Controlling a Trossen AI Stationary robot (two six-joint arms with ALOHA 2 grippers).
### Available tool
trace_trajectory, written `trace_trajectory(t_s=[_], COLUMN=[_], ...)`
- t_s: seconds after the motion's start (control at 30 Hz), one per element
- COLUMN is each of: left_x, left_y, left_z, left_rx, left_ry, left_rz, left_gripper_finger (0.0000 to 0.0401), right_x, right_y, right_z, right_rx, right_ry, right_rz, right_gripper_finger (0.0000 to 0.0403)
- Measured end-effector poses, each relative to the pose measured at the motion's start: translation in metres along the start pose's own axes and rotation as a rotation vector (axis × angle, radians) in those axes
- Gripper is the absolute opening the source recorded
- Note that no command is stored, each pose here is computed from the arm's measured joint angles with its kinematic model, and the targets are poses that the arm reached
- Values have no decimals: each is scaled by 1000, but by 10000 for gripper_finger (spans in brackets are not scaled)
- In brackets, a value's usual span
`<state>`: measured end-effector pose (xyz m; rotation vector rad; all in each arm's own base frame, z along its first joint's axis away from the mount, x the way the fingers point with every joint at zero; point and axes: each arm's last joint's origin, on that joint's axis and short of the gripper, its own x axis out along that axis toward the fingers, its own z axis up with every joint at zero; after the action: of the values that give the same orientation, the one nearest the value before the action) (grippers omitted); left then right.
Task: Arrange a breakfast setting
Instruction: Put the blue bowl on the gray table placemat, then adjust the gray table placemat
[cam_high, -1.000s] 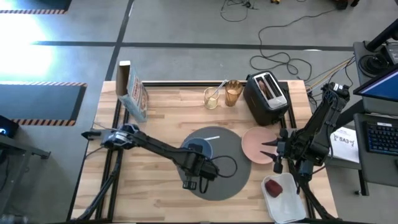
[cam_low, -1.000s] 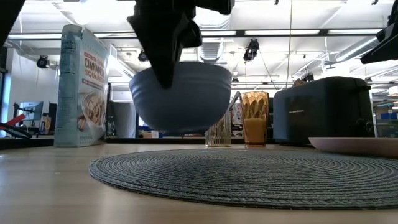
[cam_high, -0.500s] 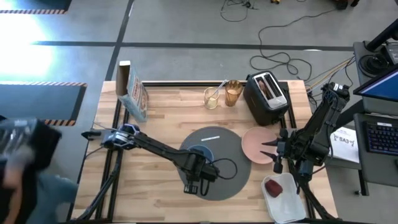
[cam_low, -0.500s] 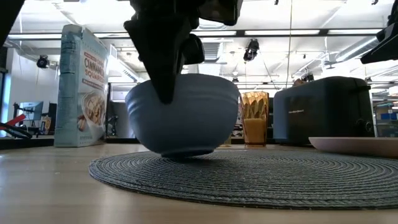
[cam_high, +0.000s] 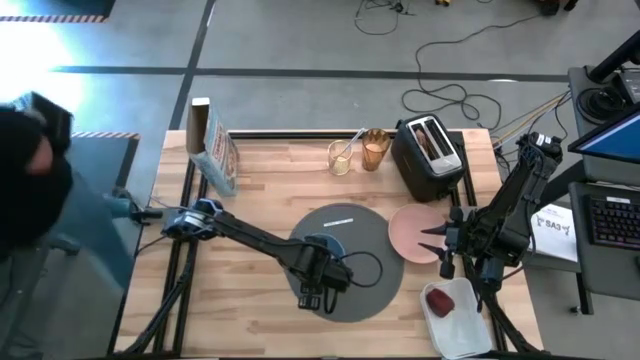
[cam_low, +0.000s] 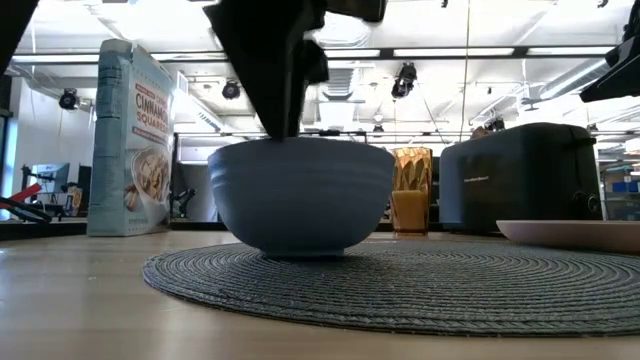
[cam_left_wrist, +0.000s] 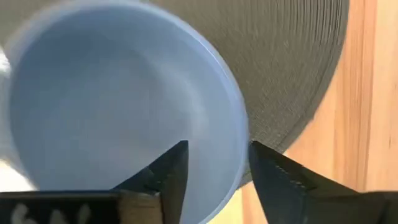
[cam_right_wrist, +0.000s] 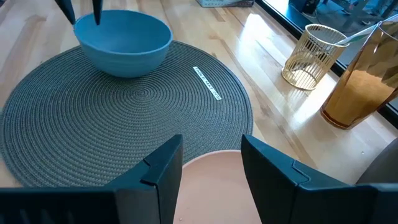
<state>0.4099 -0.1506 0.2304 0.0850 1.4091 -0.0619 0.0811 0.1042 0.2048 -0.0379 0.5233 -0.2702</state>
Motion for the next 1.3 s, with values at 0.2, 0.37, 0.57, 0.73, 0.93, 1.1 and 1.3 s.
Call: trace_trajectory(t_s=[0.2,0.37,0.57,0.73,0.93,1.1,1.3], left_x=[-37,-47,-22,11,33,41,55], left_y=[-3,-8,-11,-15,-19,-24,-26], left_z=[11,22,31,40,50,58,61], left_rx=[17,81,153,202,202,203,212], left_ry=[-121,-239,-239,-201,-172,-172,-134], left_rz=[63,27,34,44,47,-14,-109], left_gripper_finger=[166,148,112,58,4,7,1], right_x=[0,0,0,0,0,0,0], right_y=[0,0,0,1,1,1,1], right_z=[0,0,0,0,0,0,0], right_rx=[3,6,6,6,8,8,9], right_ry=[-1,-1,-2,-2,-2,-2,-2], right_rz=[1,3,3,3,4,4,4], right_gripper_finger=[155,155,155,155,155,155,155])
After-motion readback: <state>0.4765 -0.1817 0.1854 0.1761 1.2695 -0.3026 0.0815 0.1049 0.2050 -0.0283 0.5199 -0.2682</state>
